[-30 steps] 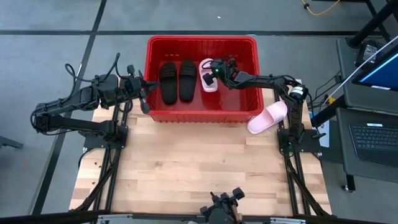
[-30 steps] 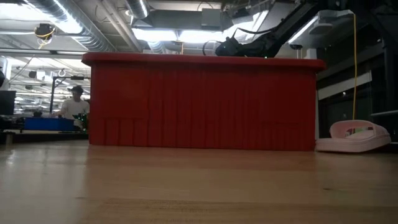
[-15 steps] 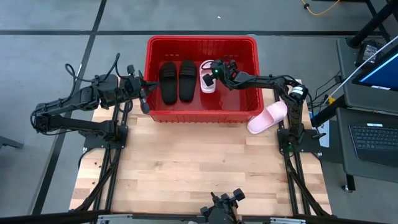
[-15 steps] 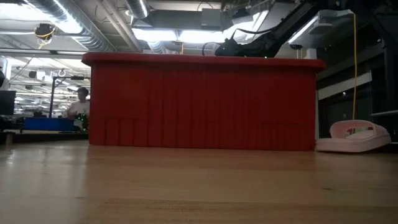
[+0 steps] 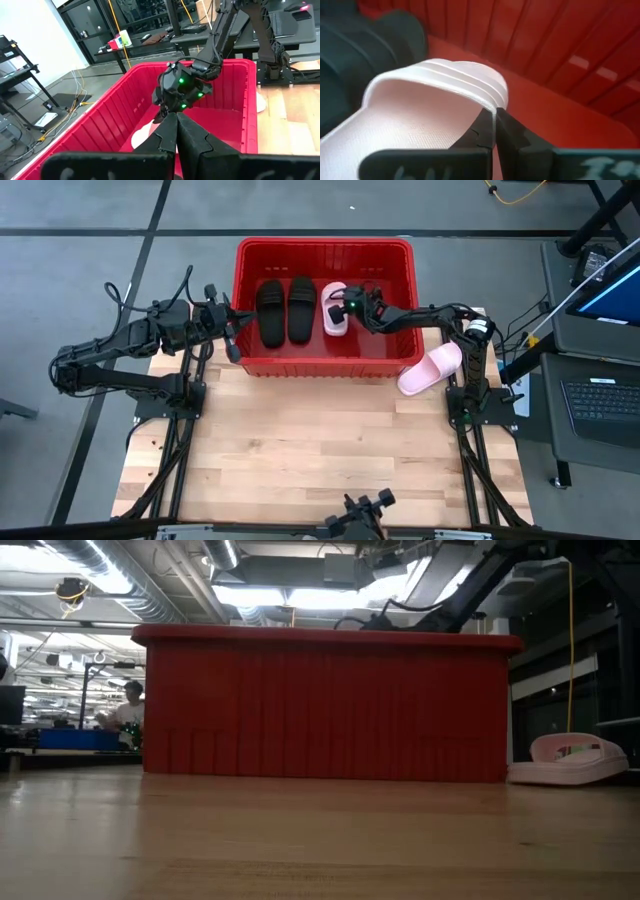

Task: Pick and place slides into bin
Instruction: Put the pink slide into the red bin

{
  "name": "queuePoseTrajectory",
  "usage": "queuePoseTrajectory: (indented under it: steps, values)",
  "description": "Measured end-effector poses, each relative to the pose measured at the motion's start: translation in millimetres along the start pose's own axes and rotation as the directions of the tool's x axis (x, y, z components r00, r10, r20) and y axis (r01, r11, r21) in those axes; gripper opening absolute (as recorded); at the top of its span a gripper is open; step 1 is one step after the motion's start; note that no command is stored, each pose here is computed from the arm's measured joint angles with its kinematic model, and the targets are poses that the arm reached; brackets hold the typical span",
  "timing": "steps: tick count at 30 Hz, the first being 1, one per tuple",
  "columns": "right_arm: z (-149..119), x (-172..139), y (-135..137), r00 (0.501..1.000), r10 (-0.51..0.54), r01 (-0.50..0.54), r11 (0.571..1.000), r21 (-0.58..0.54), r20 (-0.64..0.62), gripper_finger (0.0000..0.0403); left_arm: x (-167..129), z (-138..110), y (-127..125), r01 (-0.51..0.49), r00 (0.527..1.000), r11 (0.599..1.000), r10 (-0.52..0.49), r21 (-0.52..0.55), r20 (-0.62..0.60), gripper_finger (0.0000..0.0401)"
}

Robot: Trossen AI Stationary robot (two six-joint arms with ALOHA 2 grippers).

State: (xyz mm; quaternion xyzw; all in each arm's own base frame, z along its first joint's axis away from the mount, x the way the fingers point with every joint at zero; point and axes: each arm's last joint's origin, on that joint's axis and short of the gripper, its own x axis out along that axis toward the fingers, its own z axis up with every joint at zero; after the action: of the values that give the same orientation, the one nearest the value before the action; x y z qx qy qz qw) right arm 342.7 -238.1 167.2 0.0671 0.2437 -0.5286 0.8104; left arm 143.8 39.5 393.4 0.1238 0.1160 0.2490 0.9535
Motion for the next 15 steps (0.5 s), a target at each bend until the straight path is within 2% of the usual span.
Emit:
queuePoseTrajectory:
  steps: [5, 15]
  values:
    - [7.4, -0.1, 0.7, 0.998, 0.009, -0.010, 1.000, 0.022, 0.068, 0.0008, 0.0, 0.0, 0.0, 0.000, 1.000, 1.000, 0.000, 0.000, 0.000, 0.0001]
    - [6.0, 0.0, -0.4, 0.998, -0.026, 0.025, 1.000, 0.008, 0.058, 0.0008, 0.0, 0.1, 0.0, 0.000, 1.000, 1.000, 0.000, 0.000, 0.000, 0.0005]
